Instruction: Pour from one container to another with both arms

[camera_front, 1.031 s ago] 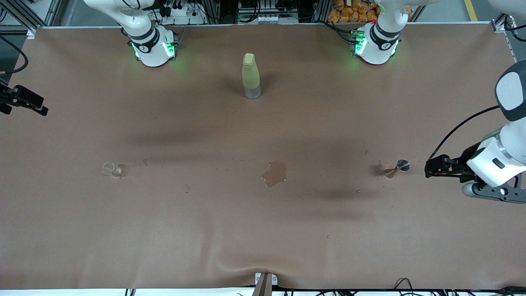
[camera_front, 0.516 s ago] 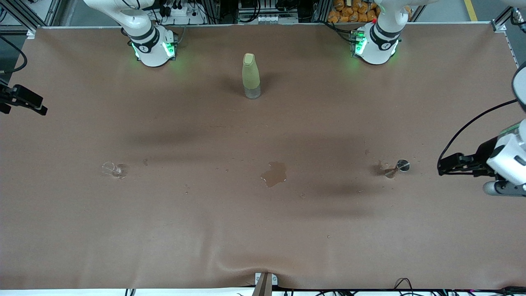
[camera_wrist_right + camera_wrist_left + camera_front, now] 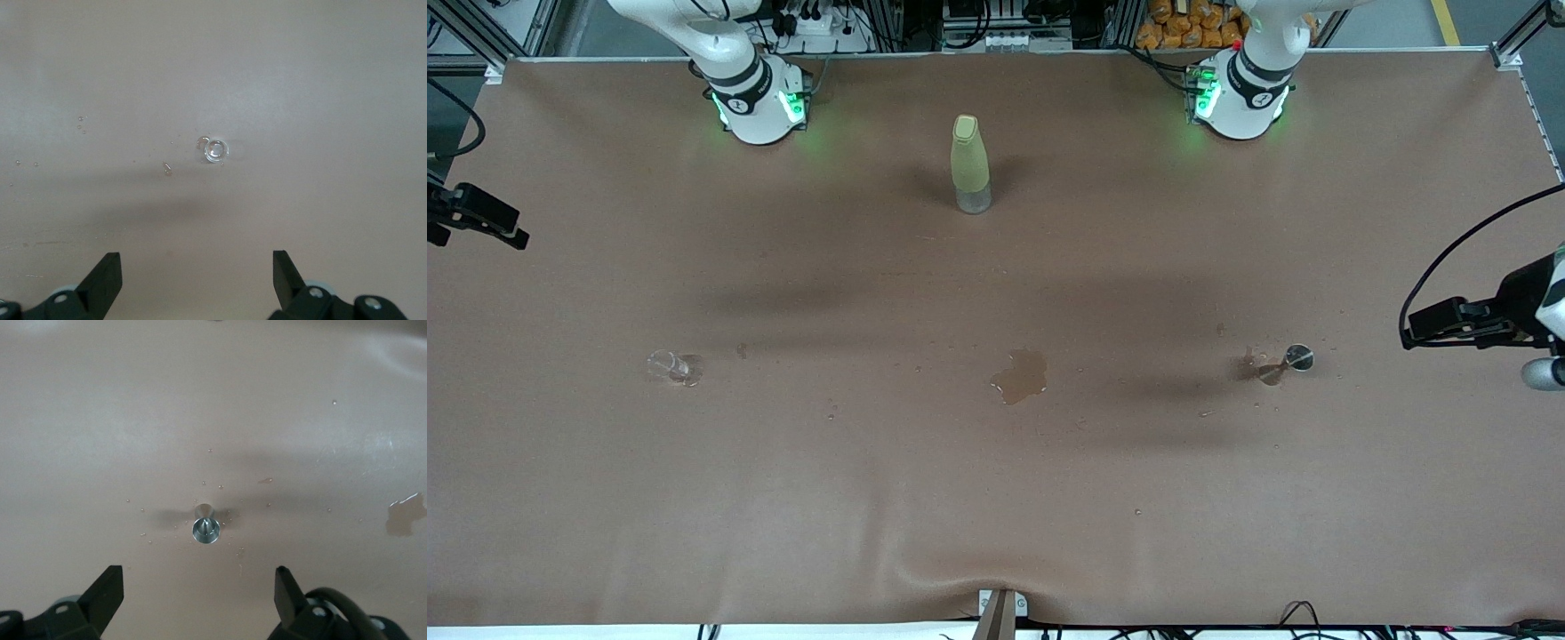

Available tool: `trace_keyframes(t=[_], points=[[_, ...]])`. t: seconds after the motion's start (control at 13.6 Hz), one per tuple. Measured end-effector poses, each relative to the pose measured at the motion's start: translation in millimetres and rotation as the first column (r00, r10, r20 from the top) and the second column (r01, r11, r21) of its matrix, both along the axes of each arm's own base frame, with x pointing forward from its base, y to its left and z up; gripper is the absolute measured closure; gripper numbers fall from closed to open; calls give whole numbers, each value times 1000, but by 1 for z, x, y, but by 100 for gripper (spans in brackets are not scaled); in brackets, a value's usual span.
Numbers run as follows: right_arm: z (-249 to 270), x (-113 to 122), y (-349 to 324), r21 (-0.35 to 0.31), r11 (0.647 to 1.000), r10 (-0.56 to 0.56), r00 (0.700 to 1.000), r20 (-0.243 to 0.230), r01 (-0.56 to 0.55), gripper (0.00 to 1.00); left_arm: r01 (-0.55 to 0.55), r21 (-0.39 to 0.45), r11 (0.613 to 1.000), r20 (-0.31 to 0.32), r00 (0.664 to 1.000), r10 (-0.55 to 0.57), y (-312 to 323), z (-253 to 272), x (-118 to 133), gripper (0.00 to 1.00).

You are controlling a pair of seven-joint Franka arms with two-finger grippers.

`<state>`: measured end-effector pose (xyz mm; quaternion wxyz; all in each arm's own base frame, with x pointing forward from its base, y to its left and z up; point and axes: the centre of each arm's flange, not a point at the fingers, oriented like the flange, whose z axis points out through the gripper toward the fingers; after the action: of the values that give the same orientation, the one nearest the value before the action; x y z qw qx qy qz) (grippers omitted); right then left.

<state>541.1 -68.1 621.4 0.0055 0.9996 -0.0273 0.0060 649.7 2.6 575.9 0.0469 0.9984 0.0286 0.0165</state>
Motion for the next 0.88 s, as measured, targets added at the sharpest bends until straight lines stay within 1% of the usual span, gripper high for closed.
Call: trace_keyframes(t=[0.15, 0.37, 0.59, 0.88], points=[[-1, 0, 0, 0, 1000, 0, 1000, -3, 0, 0, -20, 0, 1000, 8, 1000, 20, -9, 9, -6, 0], [-1, 0, 0, 1, 1000, 1, 1000, -6, -1, 0, -8, 11, 1000, 10, 1000, 8, -30, 14, -19, 0], [-1, -1, -7, 1, 1000, -13, 1000, -6, 13, 0, -14, 16, 1000, 39, 999, 13, -32, 5, -31, 0], [-2, -3, -16, 1, 1000, -30, 1000, -6, 30, 0, -22, 18, 1000, 34, 999, 21, -23, -5, -32, 0]])
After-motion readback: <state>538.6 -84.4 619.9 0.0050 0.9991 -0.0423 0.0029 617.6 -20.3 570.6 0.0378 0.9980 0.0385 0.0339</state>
